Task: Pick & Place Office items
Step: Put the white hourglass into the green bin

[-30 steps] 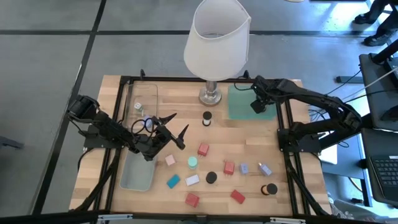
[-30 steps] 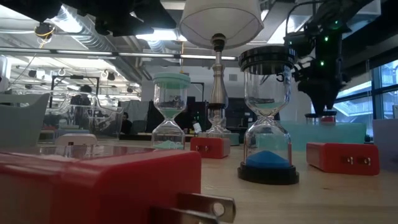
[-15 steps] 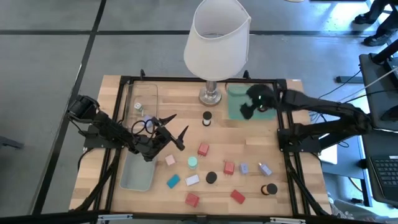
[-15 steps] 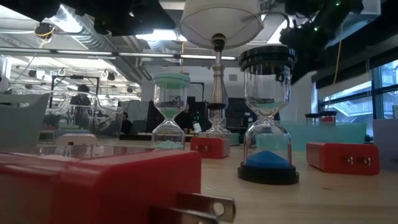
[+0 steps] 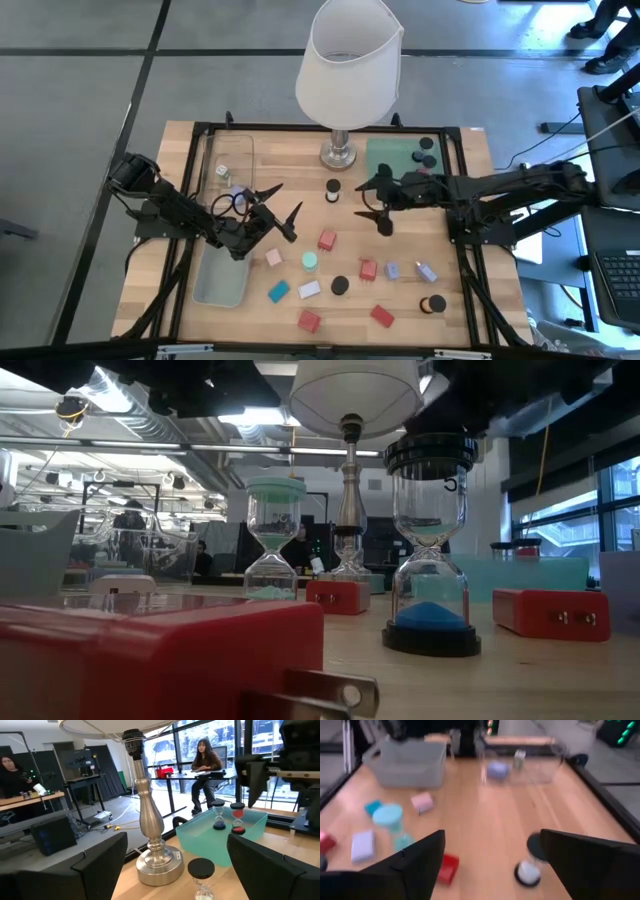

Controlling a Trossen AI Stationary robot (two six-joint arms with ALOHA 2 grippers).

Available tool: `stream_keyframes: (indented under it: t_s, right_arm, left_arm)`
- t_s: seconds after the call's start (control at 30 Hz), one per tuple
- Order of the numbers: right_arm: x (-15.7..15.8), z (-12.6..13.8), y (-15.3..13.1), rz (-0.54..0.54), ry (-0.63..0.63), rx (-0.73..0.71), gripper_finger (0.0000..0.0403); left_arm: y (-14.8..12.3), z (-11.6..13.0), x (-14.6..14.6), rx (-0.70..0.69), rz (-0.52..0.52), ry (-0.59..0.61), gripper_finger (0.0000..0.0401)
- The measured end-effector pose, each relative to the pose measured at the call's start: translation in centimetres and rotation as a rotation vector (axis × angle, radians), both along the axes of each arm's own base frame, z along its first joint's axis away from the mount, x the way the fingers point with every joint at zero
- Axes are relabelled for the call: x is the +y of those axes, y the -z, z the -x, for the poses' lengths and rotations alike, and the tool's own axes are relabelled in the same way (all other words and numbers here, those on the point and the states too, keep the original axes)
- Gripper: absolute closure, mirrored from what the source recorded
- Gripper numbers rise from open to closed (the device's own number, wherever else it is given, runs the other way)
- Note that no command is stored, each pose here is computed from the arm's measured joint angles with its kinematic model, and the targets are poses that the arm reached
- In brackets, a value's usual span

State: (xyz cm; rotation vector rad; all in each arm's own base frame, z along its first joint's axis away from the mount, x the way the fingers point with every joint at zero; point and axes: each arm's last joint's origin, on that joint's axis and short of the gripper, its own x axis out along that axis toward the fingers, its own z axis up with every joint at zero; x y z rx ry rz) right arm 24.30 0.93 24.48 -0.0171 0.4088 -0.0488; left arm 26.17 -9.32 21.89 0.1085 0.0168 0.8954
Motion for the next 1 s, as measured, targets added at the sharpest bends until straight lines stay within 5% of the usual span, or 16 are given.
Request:
stream_keyframes:
  t_s: [0.27,0.73,1.0]
  right_arm:
    - [-0.8,-2.3,1.9,0.022,0.178,-0.011,0.0007]
    - [-2.1,-5.3,5.8,0.068,0.292,-0.008,0.0018]
    - [-2.9,-5.7,6.6,-0.028,0.263,0.003,0.0018]
  left_arm:
    - [0.0,0.0,0.0,0.001,0.001,-0.008,0.0061]
    - [0.1,0.0,0.0,0.011,-0.004,-0.010,0.0061]
    - [0.1,0.0,0.0,0.015,-0.006,-0.010,0.0061]
